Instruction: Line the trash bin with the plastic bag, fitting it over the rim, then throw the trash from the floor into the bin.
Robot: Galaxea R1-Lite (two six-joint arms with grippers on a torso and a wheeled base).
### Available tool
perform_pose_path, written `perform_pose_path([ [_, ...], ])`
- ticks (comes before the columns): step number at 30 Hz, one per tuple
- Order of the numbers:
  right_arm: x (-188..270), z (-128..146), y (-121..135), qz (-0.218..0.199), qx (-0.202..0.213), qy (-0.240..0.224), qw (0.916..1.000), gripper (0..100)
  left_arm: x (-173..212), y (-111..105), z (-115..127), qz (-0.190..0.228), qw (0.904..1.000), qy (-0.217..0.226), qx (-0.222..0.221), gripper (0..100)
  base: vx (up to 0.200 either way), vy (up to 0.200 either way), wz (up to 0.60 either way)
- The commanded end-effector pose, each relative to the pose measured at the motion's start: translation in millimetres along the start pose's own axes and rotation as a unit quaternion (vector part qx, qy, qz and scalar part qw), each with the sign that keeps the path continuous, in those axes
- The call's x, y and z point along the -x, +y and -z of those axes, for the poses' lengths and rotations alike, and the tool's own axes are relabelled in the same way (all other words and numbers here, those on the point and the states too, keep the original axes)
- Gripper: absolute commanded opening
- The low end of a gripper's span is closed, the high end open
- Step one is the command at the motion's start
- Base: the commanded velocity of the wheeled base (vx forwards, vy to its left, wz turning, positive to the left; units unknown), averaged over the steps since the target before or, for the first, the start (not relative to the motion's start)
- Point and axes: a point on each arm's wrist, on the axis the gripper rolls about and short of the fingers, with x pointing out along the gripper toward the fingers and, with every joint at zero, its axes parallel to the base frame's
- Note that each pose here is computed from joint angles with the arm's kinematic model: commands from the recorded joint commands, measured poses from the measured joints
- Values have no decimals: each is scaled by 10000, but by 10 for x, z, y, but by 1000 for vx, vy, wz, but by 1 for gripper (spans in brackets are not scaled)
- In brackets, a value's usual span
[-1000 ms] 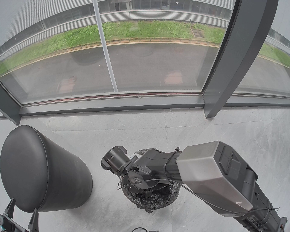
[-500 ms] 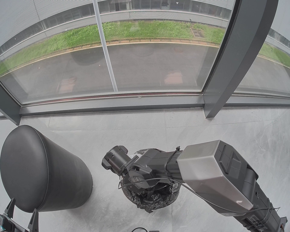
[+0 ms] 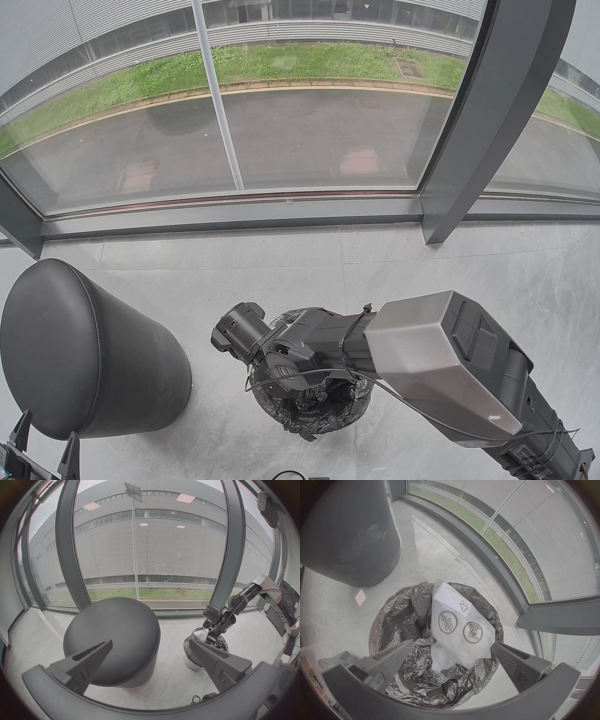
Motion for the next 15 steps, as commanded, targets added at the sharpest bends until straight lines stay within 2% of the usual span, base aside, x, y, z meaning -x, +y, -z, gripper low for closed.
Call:
perform_pose_path([
  [1, -26, 13, 23, -1, 20, 24, 10000, 100, 5, 1, 23, -1, 10000, -39, 2, 100, 0, 0, 0],
  [10, 39, -25, -42, 13, -28, -60, 10000, 100, 5, 1, 24, -1, 10000, -31, 2, 100, 0, 0, 0],
  [15, 130, -73, -180, 116, -145, -141, 9997, 100, 5, 1, 23, -1, 10000, -39, 2, 100, 0, 0, 0],
])
